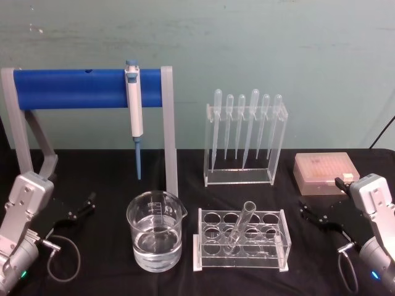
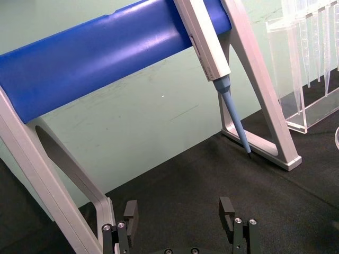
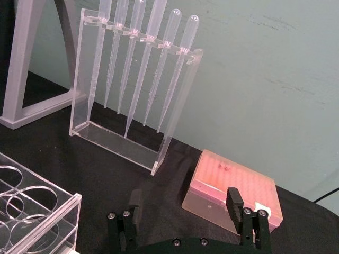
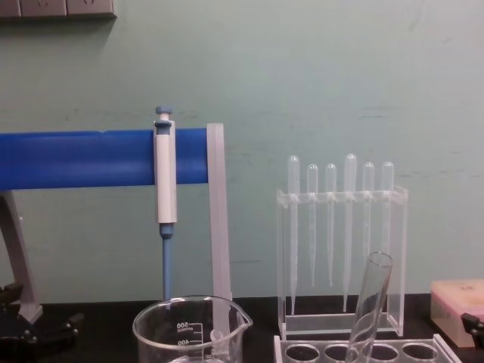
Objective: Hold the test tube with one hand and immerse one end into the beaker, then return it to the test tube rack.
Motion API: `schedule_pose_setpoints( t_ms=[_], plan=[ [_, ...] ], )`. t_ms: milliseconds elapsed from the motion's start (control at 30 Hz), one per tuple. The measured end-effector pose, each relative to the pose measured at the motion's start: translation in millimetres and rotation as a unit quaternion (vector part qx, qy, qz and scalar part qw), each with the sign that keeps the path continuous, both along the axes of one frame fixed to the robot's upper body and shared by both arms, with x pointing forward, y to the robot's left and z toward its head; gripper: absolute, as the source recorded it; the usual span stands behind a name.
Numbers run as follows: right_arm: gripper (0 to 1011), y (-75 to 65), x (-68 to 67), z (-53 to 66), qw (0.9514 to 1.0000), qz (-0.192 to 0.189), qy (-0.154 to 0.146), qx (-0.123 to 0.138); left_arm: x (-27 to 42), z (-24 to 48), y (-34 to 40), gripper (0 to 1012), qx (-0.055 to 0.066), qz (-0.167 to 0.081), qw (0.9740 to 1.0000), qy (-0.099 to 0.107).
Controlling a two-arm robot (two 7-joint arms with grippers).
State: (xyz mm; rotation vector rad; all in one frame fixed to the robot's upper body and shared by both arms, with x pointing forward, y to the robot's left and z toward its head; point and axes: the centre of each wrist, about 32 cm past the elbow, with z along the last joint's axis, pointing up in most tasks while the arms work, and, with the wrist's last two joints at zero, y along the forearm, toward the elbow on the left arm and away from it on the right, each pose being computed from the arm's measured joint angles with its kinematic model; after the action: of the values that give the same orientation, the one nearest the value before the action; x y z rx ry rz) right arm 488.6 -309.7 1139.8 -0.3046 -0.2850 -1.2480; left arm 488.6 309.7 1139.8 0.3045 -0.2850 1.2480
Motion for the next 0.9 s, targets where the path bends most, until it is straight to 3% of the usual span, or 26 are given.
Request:
schedule_pose_setpoints(
  t_ms=[900],
  plan=[
    [1000, 0.0, 0.0, 0.0, 1.0000, 0.000, 0.000, 0.000, 0.0, 0.0, 0.0, 1000, 0.000, 0.000, 1.0000, 0.000]
  ],
)
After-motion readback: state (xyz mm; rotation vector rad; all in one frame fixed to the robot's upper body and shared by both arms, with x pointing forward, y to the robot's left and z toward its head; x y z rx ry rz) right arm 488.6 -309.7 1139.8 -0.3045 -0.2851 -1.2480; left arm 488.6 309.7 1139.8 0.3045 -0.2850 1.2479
